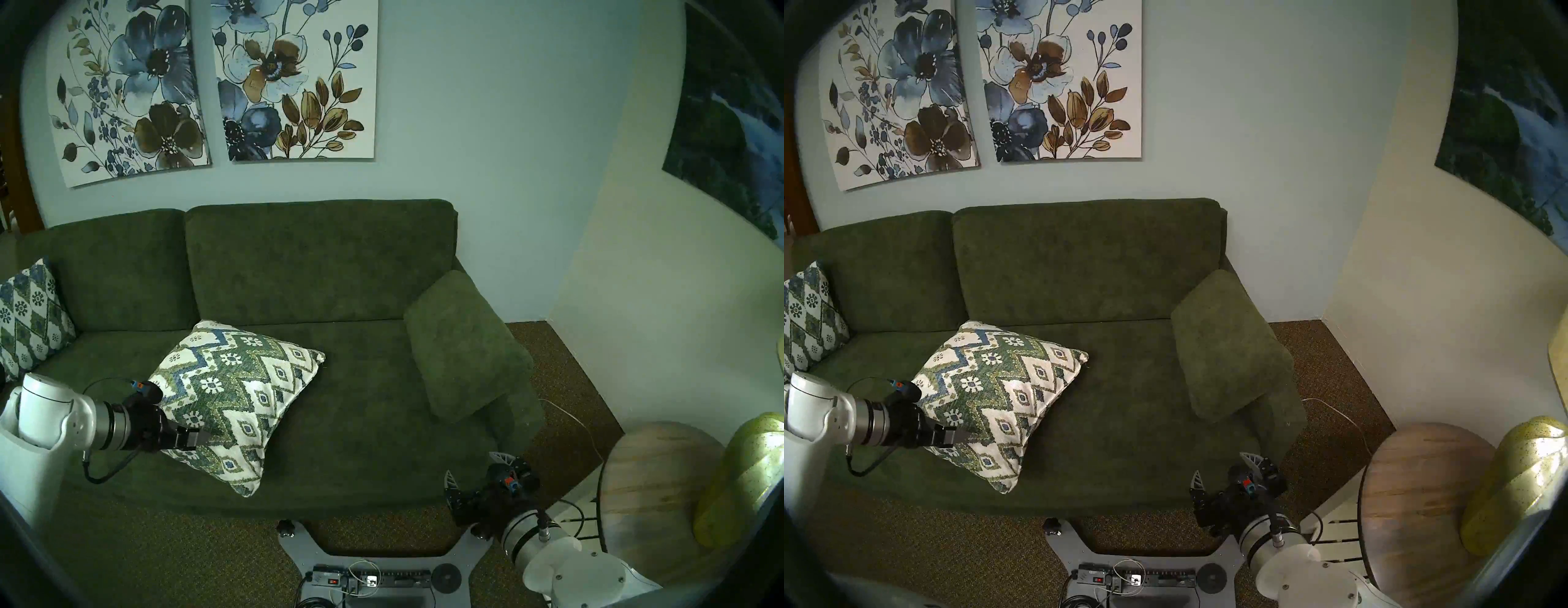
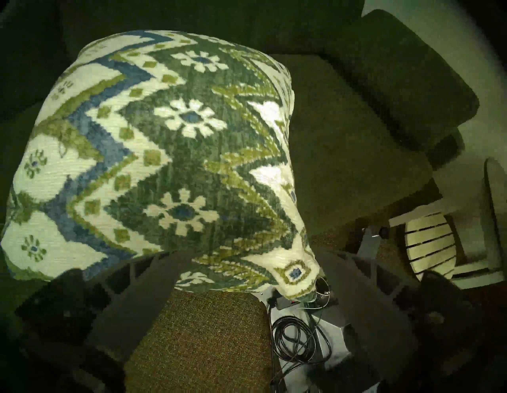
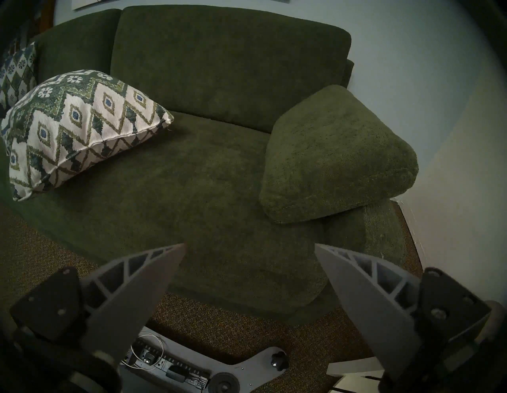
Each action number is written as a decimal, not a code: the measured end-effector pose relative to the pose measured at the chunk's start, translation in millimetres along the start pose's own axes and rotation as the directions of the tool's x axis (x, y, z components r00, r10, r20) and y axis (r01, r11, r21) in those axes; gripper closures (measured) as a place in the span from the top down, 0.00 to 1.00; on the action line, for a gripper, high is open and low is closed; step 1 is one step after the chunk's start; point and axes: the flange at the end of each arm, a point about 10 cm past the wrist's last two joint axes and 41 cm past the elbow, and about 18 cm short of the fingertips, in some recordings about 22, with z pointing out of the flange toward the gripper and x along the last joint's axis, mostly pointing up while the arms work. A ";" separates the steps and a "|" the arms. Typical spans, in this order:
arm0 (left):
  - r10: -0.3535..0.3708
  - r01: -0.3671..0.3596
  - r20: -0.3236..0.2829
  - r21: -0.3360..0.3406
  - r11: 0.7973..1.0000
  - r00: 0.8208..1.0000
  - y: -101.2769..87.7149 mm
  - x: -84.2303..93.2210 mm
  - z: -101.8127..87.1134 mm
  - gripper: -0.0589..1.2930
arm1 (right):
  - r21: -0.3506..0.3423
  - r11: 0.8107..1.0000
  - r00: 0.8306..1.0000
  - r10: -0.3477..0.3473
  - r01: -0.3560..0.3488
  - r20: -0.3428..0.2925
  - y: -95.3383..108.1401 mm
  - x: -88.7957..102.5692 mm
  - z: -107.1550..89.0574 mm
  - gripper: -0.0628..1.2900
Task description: Fix throw pillow on sofa
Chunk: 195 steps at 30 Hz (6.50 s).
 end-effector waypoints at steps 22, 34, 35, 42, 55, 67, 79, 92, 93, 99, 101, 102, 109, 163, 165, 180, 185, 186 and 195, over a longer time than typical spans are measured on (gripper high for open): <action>-0.150 0.148 0.014 0.099 0.984 0.989 -84.5 8.5 8.3 0.94 | 0.000 1.000 1.000 0.000 0.000 0.000 0.1 -0.2 0.1 0.96; -0.189 0.188 -0.008 0.124 0.974 0.982 -109.9 17.3 19.0 0.94 | 0.000 1.000 1.000 0.000 0.000 0.001 0.0 -0.3 0.1 0.96; -0.190 0.189 -0.008 0.129 0.973 0.982 -111.6 15.9 22.9 0.94 | 0.000 1.000 1.000 0.000 0.000 0.001 0.0 -0.3 0.1 0.96; -0.188 0.188 -0.018 0.151 0.970 0.982 -115.8 1.8 53.7 0.94 | 0.000 1.000 1.000 0.000 0.000 0.000 0.0 -0.2 0.0 0.96; -0.143 0.141 -0.008 0.217 0.966 0.990 -111.7 -61.3 125.1 0.94 | 0.000 1.000 1.000 0.000 0.000 0.001 0.0 -0.3 0.1 0.96; -0.134 0.138 -0.035 0.282 0.949 0.990 -115.6 -100.8 162.1 0.94 | 0.000 1.000 1.000 0.000 0.000 0.001 0.0 -0.5 0.1 0.96; -0.163 0.180 -0.091 0.235 0.955 0.982 -123.4 -79.4 170.0 0.10 | 0.000 1.000 1.000 0.000 0.000 0.000 0.0 -0.2 0.0 0.96; -0.129 0.140 -0.280 0.019 0.990 0.951 -113.2 13.6 131.8 0.06 | 0.000 1.000 1.000 0.000 0.000 0.002 0.0 -0.7 0.2 0.96; -0.119 0.126 -0.305 0.001 0.992 0.945 -112.0 25.9 125.8 0.04 | -0.001 1.000 1.000 0.000 0.000 0.002 0.0 -0.8 0.3 0.96; -0.073 0.053 -0.404 -0.060 0.997 0.912 -103.1 75.4 102.4 0.03 | -0.001 1.000 1.000 0.000 0.000 0.003 0.1 -1.4 0.4 0.96; -0.058 0.023 -0.439 -0.084 0.996 0.897 -97.5 93.3 93.8 0.03 | -0.001 1.000 1.000 0.000 0.000 0.004 0.1 -1.6 0.5 0.96; -0.054 0.015 -0.447 -0.090 0.996 0.893 -95.8 97.8 91.6 0.03 | -0.001 1.000 1.000 0.000 0.000 0.004 0.1 -1.6 0.5 0.96; -0.023 -0.083 -0.520 -0.181 0.980 0.854 -67.2 147.9 68.1 0.03 | -0.001 1.000 1.000 -0.001 0.001 0.004 0.2 -1.9 0.8 0.96; -0.084 -0.017 -0.367 -0.263 0.965 0.926 117.4 172.4 59.1 0.03 | 0.154 0.988 0.999 -0.036 0.033 0.015 -20.7 6.5 1.1 0.96; -0.099 0.003 -0.374 -0.251 0.968 0.922 119.6 170.3 59.6 0.03 | 0.213 0.976 0.999 -0.046 0.042 0.015 -27.9 10.7 2.2 0.96; -0.181 0.101 -0.400 -0.213 0.972 0.898 128.6 165.4 61.3 0.03 | 0.442 0.897 0.999 -0.014 -0.008 0.046 -48.9 15.1 31.8 0.96; -0.199 0.122 -0.405 -0.209 0.970 0.892 129.4 166.0 61.4 0.03 | 0.463 0.886 0.998 0.009 -0.038 0.063 -47.1 12.1 52.0 0.96; -0.202 0.125 -0.406 -0.208 0.970 0.891 129.4 166.1 61.4 0.03 | 0.466 0.884 0.998 0.013 -0.042 0.065 -47.2 12.2 55.2 0.96; -0.221 0.149 -0.411 -0.200 0.968 0.884 129.6 166.7 61.0 0.03 | 0.495 0.866 0.997 0.044 -0.068 0.059 -55.3 21.7 82.8 0.96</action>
